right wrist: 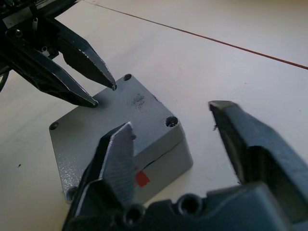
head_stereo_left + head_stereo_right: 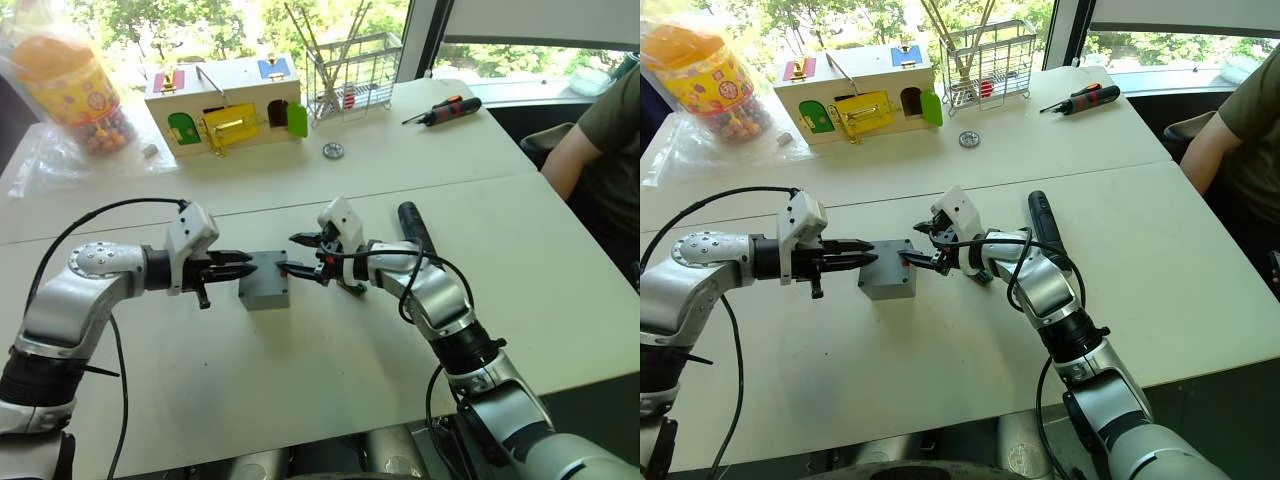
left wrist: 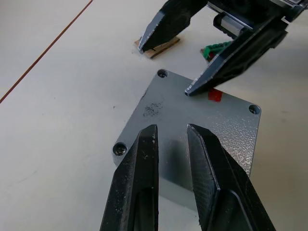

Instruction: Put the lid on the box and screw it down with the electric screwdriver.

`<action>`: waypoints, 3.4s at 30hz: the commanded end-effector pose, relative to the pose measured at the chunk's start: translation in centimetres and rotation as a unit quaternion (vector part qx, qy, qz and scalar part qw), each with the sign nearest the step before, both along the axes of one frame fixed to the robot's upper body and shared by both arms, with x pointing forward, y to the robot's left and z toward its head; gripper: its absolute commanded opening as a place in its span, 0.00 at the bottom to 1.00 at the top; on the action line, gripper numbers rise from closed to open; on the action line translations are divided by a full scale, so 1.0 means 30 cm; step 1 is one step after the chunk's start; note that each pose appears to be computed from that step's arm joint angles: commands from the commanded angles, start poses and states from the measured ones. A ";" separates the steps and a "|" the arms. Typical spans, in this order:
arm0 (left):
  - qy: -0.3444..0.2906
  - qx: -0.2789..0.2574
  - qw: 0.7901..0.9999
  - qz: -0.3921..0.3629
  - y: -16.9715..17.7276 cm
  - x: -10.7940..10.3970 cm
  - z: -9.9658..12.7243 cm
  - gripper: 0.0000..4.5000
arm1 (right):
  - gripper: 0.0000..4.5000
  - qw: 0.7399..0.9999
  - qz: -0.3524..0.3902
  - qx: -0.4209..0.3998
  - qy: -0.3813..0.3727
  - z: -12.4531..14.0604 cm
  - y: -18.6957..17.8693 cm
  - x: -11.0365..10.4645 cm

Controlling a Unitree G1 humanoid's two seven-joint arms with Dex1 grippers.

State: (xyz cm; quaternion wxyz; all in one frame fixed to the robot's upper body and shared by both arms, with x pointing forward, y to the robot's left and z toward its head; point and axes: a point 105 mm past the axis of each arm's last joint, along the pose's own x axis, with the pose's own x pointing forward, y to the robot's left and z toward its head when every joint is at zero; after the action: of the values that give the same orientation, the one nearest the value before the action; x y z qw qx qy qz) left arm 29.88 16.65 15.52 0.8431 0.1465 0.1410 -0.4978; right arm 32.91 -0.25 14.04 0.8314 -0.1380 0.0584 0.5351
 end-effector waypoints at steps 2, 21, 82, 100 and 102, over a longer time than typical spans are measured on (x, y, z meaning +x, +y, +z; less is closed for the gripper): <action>-0.028 -0.016 0.999 -0.032 -0.050 -0.008 0.066 0.21 | 0.82 0.999 -0.014 0.036 -0.034 0.206 -0.114 -0.028; -0.081 0.034 0.977 -0.193 -0.254 -0.076 0.079 0.21 | 0.99 0.885 -0.308 -0.157 0.311 0.103 -0.694 -0.035; -0.010 0.048 0.998 -0.039 -0.027 -0.013 -0.017 0.21 | 0.42 0.935 -0.029 0.334 -0.111 0.401 0.015 -0.083; 0.000 0.055 0.998 -0.027 -0.011 -0.015 -0.048 0.21 | 0.42 0.939 -0.053 0.314 -0.129 0.296 0.060 -0.023; 0.000 0.055 0.998 -0.027 -0.010 -0.015 -0.048 0.21 | 0.42 0.940 -0.057 0.309 -0.132 0.285 0.061 -0.018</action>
State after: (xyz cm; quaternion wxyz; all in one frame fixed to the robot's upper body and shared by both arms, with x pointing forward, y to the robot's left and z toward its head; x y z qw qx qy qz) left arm 29.43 15.94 14.59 0.8202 0.1884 0.1487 -0.5193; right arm 33.10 1.12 20.36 0.8754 0.0618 -0.1641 0.4504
